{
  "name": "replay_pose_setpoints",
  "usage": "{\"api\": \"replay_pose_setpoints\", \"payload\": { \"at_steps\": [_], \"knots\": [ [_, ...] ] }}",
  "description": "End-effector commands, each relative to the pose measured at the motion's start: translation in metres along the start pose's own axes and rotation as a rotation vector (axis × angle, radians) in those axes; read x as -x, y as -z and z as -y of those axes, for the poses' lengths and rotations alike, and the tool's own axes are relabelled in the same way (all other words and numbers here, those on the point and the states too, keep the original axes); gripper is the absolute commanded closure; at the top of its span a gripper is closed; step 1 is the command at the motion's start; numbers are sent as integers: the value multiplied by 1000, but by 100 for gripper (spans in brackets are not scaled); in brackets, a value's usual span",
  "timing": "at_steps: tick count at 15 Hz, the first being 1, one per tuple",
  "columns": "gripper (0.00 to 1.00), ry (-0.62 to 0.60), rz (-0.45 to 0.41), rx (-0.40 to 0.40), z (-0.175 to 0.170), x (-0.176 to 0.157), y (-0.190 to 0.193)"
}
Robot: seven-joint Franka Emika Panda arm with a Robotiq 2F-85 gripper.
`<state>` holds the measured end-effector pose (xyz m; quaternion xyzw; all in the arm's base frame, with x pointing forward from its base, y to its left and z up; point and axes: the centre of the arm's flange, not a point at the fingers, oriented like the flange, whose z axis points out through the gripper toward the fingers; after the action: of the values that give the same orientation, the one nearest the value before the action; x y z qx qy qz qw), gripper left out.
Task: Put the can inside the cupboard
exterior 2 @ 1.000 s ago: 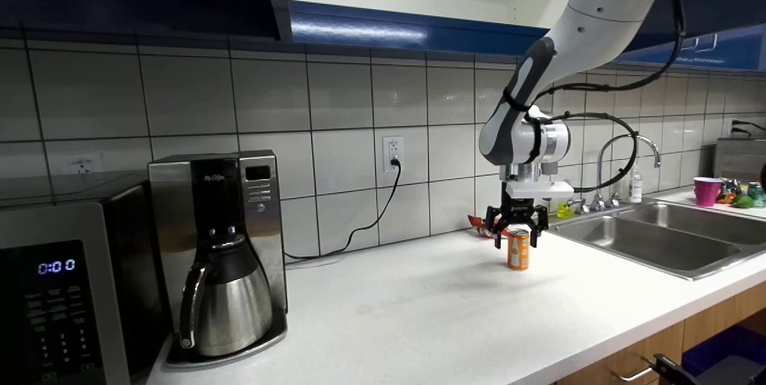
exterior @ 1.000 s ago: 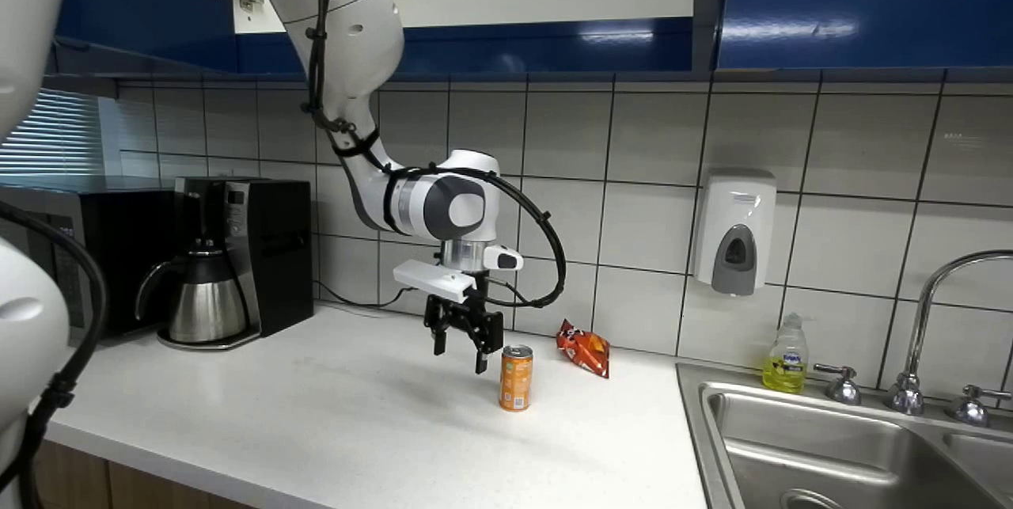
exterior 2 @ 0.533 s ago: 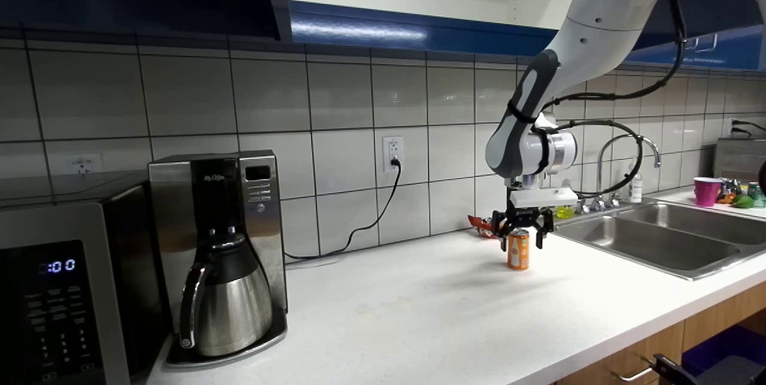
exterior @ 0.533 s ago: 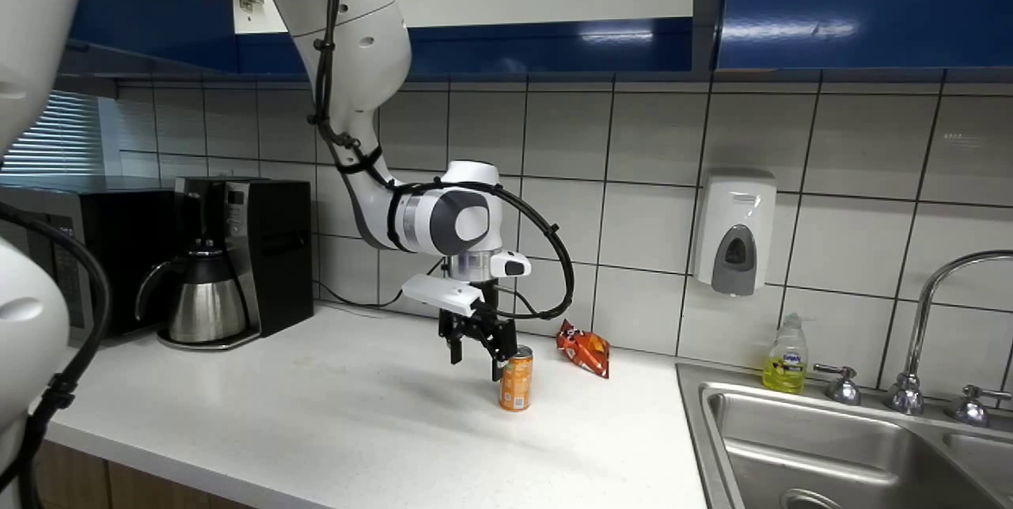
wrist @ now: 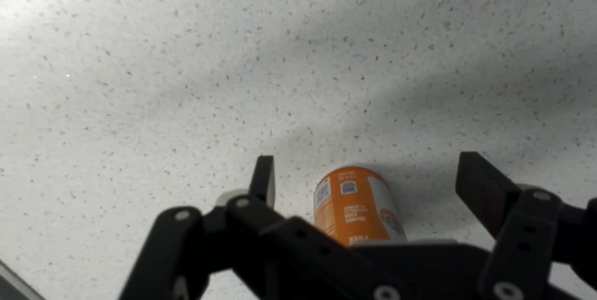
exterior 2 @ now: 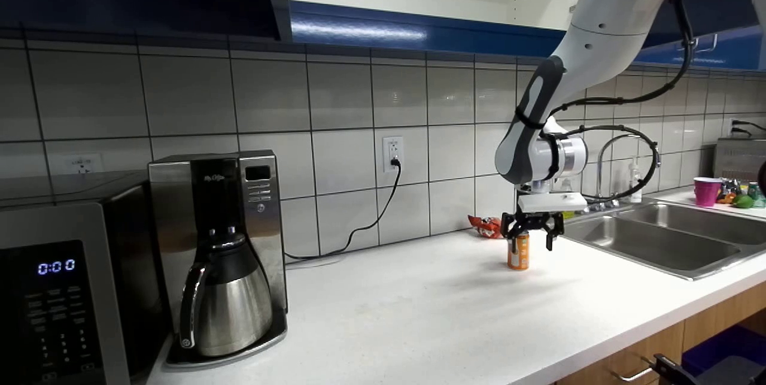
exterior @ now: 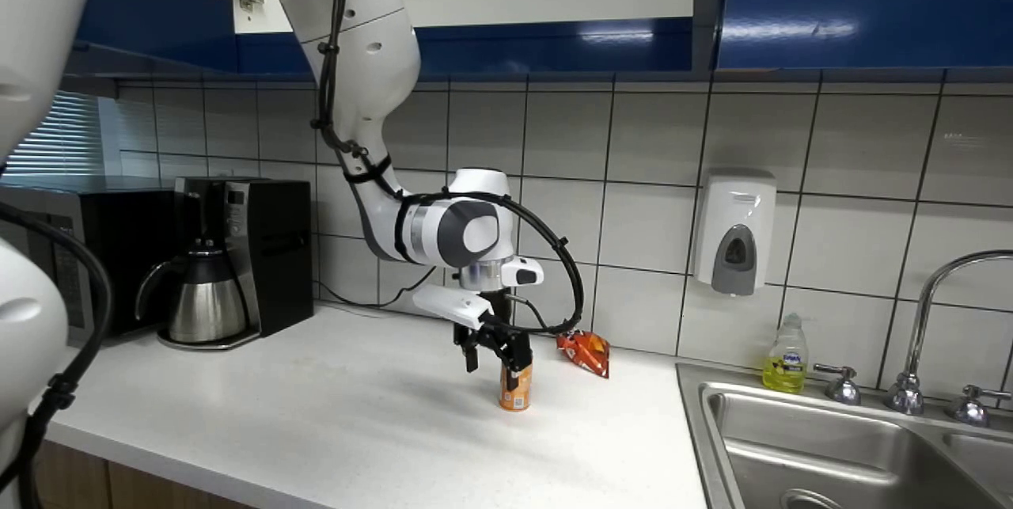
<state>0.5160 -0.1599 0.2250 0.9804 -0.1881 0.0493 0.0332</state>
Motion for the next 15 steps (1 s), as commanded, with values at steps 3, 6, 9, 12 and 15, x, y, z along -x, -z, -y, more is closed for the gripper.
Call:
{"api": "replay_pose_setpoints", "payload": {
  "at_steps": [3, 6, 9, 12, 15],
  "knots": [
    [0, -8, -42, 20, -1, -10, -20],
    [0, -8, -86, 39, 1, -12, -26],
    [0, -32, -143, 37, 0, -15, -27],
    [0, -55, -199, 37, 1, -17, -28],
    [0, -62, -243, 46, 4, -20, -30]
  ]
}}
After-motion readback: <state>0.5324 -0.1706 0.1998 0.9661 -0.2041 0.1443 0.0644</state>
